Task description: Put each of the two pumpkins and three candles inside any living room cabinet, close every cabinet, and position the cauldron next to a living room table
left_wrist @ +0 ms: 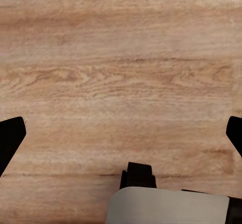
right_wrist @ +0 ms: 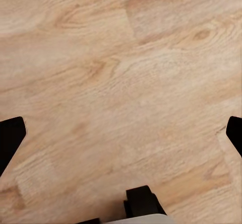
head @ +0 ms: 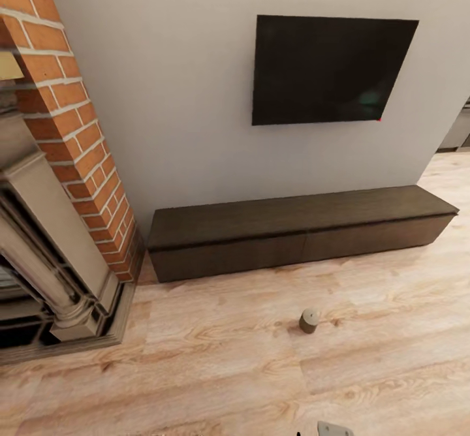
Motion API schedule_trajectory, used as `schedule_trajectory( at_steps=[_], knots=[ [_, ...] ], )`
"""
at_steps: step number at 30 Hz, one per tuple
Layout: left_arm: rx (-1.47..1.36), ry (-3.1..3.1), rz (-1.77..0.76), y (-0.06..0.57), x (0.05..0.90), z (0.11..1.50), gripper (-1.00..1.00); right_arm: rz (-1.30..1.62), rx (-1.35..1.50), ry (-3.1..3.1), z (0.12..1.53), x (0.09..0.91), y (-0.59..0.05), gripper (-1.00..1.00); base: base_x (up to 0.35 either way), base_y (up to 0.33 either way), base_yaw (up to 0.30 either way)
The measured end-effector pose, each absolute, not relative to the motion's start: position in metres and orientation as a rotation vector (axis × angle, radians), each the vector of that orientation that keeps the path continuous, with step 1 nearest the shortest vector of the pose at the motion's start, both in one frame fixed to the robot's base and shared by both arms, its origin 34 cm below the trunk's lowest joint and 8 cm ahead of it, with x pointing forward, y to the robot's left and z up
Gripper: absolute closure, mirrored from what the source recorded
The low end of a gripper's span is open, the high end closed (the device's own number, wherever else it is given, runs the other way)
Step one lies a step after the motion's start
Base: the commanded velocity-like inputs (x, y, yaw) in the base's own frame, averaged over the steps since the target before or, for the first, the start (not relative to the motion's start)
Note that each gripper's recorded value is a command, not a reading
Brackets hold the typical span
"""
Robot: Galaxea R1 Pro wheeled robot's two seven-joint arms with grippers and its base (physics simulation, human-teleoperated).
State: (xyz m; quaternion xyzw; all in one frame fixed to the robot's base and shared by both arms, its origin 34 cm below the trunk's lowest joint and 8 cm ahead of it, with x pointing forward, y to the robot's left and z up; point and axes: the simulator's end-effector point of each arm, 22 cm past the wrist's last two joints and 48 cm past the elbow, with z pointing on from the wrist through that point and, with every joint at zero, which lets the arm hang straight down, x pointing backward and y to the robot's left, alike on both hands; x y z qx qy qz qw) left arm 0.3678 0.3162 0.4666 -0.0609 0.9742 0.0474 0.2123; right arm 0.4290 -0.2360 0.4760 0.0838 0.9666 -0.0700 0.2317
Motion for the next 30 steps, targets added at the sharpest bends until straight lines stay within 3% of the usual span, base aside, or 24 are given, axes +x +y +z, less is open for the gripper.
schedule_trajectory(
  at_steps=[10,30],
  knots=[
    [-0.163,2.711,0.131,0.3155,0.3661,0.4653,-1.00,-0.194,0.230,2.662,0.4745,0.4272,-0.2368,-1.00,0.008,-0.163,0.248],
    [-0.163,2.712,0.131,0.3153,0.3659,0.4652,-1.00,-0.195,0.232,2.663,0.4742,0.4268,-0.2380,-1.00,0.115,-0.126,0.009]
  ],
)
